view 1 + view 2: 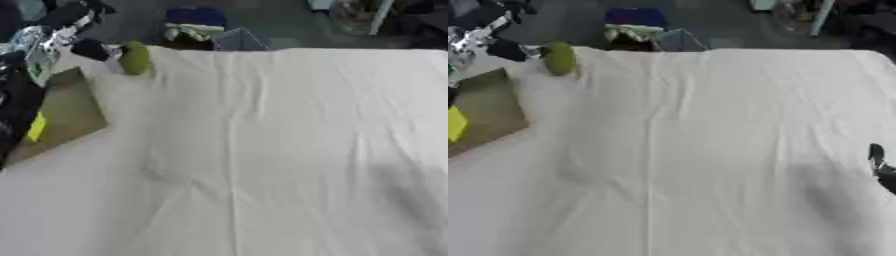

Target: Pick up objects on the table and place them in the box.

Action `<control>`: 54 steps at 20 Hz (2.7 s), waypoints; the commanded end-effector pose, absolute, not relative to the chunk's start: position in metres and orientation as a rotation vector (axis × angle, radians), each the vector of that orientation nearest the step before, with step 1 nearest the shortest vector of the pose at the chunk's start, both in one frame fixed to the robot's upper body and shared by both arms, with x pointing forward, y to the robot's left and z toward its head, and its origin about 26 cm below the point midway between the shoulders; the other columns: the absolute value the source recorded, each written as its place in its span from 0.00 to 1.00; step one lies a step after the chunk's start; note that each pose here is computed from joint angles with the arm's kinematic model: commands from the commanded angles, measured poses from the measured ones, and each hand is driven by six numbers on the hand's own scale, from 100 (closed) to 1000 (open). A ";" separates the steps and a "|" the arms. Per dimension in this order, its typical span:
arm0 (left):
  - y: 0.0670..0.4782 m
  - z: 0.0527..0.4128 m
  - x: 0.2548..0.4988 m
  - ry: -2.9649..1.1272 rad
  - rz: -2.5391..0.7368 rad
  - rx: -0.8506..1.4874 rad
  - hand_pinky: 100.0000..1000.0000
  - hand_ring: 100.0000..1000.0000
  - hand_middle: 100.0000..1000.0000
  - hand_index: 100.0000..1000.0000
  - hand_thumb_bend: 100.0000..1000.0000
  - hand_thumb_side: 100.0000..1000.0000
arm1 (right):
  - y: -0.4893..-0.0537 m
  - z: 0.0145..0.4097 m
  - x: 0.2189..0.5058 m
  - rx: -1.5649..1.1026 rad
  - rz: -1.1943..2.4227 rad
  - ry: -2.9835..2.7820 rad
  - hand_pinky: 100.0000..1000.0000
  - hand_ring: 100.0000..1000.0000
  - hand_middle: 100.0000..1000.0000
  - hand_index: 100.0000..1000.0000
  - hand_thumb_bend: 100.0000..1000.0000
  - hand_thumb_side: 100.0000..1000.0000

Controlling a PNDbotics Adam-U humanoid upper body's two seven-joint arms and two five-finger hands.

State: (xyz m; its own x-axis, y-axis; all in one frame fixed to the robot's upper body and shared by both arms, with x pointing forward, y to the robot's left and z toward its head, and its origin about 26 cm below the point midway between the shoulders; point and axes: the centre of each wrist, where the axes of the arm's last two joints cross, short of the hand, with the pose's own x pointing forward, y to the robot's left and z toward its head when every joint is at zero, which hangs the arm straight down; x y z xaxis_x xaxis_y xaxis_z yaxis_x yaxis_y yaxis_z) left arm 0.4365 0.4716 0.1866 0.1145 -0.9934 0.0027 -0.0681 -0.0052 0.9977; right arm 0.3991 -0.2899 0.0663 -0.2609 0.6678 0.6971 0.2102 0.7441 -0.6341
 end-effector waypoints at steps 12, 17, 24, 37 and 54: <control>0.470 0.156 0.441 -1.089 -0.861 1.521 0.68 0.66 0.78 0.88 0.20 0.26 | -0.287 0.081 0.405 -0.675 0.510 -1.867 0.70 0.99 0.55 0.88 0.21 0.21; 0.469 0.154 0.441 -1.135 -0.779 1.580 0.67 0.64 0.78 0.86 0.15 0.23 | -0.285 0.083 0.407 -0.666 0.512 -1.877 0.70 0.99 0.55 0.88 0.21 0.21; 0.468 0.148 0.440 -1.154 -0.781 1.573 0.46 0.30 0.39 0.49 0.00 0.13 | -0.283 0.085 0.408 -0.661 0.508 -1.887 0.70 0.99 0.55 0.88 0.21 0.21; 0.498 0.243 0.413 -1.419 -0.919 1.513 0.44 0.28 0.35 0.44 0.00 0.19 | -0.300 0.076 0.400 -0.706 0.493 -1.842 0.70 0.99 0.55 0.88 0.20 0.22; 0.543 0.168 0.346 -0.853 -1.678 1.171 0.59 0.55 0.63 0.69 0.10 0.02 | -0.324 0.056 0.386 -0.757 0.503 -1.754 0.70 0.99 0.55 0.88 0.19 0.22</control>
